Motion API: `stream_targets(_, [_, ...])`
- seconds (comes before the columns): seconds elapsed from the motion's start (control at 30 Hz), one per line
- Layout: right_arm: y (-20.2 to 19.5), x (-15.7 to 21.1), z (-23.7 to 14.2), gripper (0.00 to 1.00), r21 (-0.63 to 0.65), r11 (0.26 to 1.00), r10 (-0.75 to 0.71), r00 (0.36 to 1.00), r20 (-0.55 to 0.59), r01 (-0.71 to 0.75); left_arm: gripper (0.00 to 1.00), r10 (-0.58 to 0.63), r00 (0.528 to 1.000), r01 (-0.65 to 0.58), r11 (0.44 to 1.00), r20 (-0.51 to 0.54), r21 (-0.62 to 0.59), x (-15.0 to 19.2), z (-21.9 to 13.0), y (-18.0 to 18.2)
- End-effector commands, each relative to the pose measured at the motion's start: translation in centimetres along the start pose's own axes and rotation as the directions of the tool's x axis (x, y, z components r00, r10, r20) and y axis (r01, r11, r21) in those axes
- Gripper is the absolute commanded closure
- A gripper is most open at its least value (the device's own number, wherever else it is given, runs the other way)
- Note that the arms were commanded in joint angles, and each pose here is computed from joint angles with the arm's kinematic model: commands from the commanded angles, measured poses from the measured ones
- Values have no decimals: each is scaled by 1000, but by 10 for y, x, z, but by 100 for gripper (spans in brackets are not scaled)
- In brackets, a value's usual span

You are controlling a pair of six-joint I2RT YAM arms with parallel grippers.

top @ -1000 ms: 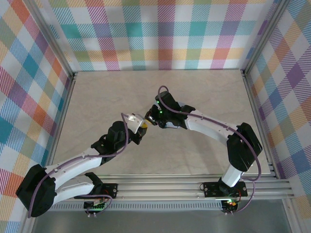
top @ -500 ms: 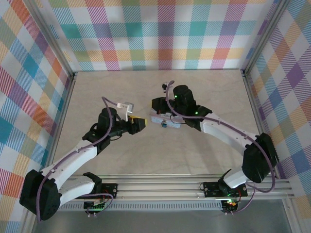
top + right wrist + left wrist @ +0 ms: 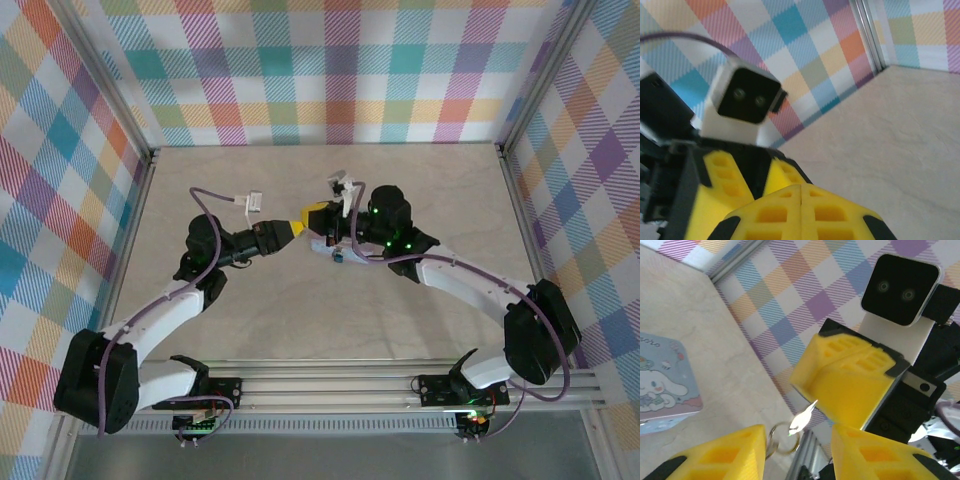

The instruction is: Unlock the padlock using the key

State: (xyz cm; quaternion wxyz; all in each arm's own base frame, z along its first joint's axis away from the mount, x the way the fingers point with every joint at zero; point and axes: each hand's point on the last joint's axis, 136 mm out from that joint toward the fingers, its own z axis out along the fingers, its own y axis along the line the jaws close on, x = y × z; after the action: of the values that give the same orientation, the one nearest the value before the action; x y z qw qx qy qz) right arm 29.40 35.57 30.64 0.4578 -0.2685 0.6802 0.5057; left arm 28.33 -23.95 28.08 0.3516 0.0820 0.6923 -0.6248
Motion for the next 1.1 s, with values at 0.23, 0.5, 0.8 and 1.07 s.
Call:
stream_targets(0.23, [10, -18, 1, 100, -120, 989, 99, 992, 78, -89, 63, 45, 998, -50, 993, 46, 107, -11, -4, -23])
stream_targets(0.5, [8, -12, 2, 100, -136, 983, 136, 988, 72, -126, 66, 39, 997, -48, 992, 73, 119, -17, -2, -24])
stream_targets(0.8, [13, -15, 1, 100, -157, 978, 151, 986, 77, -137, 65, 30, 996, -42, 990, 88, 133, -22, 1, -23])
stream_targets(1.07, [11, -14, 3, 100, -163, 974, 169, 983, 77, -155, 70, 28, 995, -41, 989, 91, 144, -24, 2, -24])
